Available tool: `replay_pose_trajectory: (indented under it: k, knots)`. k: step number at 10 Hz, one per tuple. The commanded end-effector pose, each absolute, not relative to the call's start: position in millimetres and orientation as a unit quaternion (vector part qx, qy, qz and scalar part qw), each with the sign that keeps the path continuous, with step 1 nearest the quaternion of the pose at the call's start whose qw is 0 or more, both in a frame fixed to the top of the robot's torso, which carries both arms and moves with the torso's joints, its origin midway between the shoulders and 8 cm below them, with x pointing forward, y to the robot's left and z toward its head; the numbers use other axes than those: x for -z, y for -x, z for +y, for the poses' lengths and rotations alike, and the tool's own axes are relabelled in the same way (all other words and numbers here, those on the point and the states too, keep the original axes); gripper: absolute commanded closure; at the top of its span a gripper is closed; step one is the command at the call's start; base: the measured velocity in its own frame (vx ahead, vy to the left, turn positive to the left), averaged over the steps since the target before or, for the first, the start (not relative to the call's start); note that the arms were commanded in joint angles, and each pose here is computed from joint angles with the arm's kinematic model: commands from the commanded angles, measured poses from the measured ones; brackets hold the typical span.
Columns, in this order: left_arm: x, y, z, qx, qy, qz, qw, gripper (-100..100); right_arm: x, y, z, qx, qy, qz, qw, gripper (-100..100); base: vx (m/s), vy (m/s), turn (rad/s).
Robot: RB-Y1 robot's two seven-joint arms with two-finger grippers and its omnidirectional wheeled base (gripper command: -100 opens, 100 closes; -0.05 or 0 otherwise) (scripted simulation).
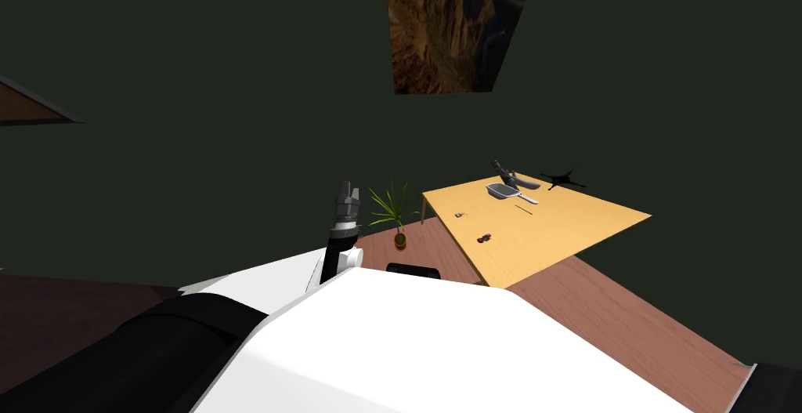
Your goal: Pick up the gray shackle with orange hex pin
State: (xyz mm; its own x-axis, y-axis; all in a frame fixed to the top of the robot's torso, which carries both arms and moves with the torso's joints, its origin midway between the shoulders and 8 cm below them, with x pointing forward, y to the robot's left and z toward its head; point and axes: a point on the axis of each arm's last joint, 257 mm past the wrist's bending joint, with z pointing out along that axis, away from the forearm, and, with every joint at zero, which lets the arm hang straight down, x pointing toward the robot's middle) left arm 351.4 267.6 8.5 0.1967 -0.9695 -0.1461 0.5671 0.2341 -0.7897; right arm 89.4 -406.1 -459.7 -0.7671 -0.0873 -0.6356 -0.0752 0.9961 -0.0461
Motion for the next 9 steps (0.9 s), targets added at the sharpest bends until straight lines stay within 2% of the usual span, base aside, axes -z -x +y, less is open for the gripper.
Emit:
replay_pose_trajectory:
  k: [1,4,7,9]
  knots:
    - [-9,-351,268,0.54,0.303,0.332,0.712,0,462,-79,-435,0.037,0.071,0.944,0.319,-100,0.236,0.057,0.164]
    - [-9,-351,268,0.54,0.303,0.332,0.712,0,459,-71,-482,0.081,0.117,0.945,0.294,-100,0.245,0.014,0.185]
    - [-9,-351,268,0.54,0.303,0.332,0.712,0,453,-70,-519,0.114,0.15,0.942,0.276,-100,0.239,-0.035,0.151]
    - [-9,-351,268,0.54,0.303,0.332,0.712,0,451,-71,-529,0.123,0.158,0.941,0.272,-100,0.094,-0.008,0.075]
